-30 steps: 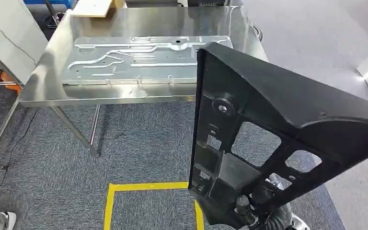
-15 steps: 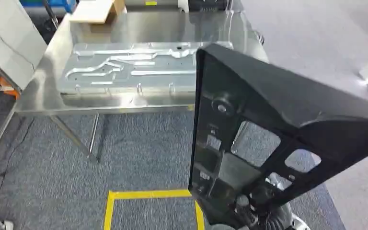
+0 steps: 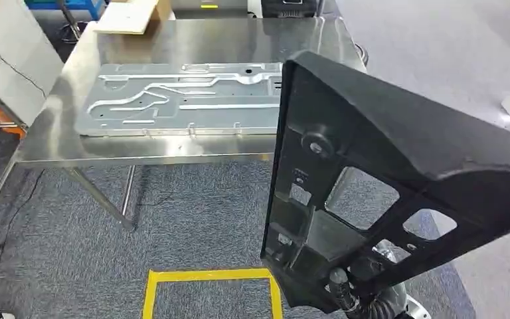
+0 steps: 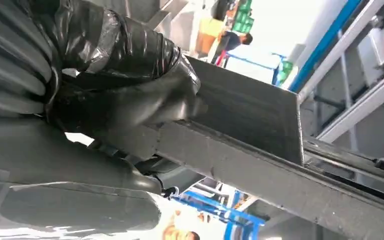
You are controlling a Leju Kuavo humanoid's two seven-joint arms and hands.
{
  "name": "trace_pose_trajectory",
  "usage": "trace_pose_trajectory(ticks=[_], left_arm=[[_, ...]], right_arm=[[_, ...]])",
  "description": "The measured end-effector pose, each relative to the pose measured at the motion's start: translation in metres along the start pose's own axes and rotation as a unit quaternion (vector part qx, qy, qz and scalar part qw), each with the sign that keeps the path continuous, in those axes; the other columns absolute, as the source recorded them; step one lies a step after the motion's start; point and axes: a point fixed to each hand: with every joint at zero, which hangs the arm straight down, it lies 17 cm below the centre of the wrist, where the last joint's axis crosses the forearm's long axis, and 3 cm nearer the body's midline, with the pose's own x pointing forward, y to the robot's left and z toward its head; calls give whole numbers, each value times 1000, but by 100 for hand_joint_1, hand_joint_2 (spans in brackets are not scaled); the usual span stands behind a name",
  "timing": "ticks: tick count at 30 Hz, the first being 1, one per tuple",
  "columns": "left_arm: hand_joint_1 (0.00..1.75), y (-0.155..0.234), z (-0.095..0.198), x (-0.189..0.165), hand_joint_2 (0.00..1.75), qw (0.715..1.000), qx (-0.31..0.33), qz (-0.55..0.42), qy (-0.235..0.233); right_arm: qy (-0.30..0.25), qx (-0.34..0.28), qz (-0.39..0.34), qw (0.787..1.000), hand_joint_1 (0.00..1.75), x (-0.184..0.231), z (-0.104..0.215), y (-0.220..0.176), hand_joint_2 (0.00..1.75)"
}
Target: Take the parts from the cabinet and place them on the table.
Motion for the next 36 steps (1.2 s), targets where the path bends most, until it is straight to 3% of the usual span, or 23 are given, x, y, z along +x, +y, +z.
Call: trace_pose_trajectory(ticks=[36], left_arm=[[0, 0, 0, 1, 0, 1000, -3, -3, -1]], right_arm=[[-6, -3, -2, 1000, 175, 5, -1, 0, 175]])
